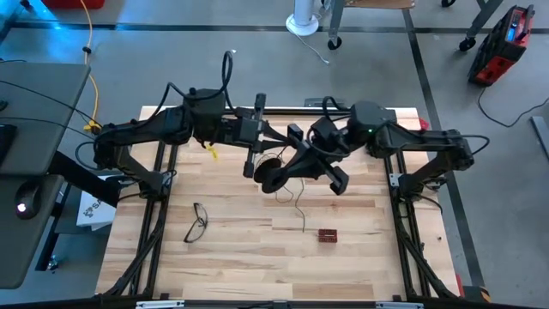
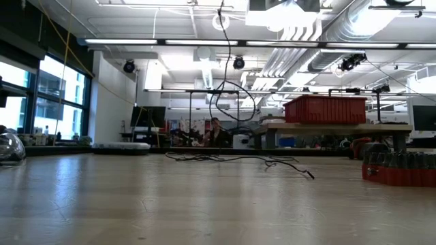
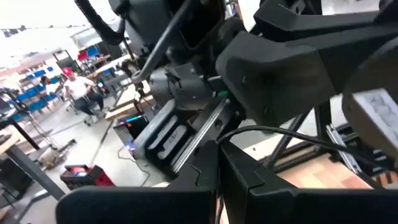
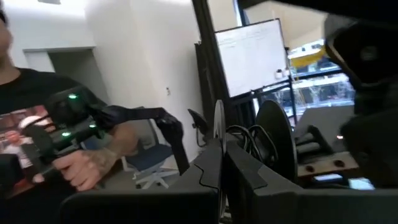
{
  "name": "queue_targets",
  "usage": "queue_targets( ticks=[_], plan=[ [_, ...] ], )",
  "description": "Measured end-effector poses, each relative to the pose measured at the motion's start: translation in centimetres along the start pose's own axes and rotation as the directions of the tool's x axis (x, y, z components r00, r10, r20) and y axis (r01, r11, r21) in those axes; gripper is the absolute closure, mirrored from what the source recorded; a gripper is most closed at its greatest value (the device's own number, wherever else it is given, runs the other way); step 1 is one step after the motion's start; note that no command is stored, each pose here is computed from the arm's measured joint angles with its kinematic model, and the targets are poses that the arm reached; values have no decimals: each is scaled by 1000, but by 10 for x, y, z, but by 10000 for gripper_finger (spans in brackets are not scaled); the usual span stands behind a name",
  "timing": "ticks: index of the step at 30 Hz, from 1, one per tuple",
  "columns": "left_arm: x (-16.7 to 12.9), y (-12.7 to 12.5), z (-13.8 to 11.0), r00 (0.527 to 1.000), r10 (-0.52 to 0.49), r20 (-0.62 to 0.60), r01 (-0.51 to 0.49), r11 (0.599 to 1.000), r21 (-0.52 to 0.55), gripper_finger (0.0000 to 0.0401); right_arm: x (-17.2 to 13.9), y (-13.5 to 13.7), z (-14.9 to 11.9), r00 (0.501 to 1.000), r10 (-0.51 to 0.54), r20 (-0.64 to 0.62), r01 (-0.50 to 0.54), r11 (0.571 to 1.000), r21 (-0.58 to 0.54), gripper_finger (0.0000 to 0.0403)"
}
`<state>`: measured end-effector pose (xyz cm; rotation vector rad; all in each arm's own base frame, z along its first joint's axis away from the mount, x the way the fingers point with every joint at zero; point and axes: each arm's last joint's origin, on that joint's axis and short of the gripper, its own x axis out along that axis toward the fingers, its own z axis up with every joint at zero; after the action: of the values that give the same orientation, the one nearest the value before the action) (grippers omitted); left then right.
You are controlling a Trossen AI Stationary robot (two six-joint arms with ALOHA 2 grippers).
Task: Coil cords
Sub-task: Coil the black wire into the spool
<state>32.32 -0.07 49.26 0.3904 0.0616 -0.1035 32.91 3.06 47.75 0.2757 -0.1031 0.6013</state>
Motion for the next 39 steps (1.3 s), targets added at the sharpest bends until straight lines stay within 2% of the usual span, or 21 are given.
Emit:
queue_targets(
  ticks=[4, 11, 18, 27, 33, 39],
  plan=[
    [0, -3, 2, 1000, -19, 12, 19, 1000, -15, 401, 3, -4, -2, 999, -34, 15, 34, 999, -4, 403],
    [-1, -6, 7, 995, -68, 73, 71, 996, -48, 401, 8, -7, -3, 999, -16, 40, 18, 999, -45, 403],
    [0, -8, 4, 996, -84, 41, 87, 993, -74, 401, 6, -4, 7, 991, 7, 134, 11, 990, -139, 403],
    [0, -9, 5, 995, -87, 45, 90, 994, -66, 401, 2, -4, 12, 987, -7, 161, 38, 981, -190, 403],
    [-6, -10, 9, 999, 52, 5, -52, 997, 61, 401, -6, -6, 11, 996, -27, 88, 41, 985, -165, 403],
    [-18, -11, 19, 994, 109, 18, -110, 991, 75, 401, -24, -1, 23, 994, -73, 85, 89, 975, -205, 403]
  ],
)
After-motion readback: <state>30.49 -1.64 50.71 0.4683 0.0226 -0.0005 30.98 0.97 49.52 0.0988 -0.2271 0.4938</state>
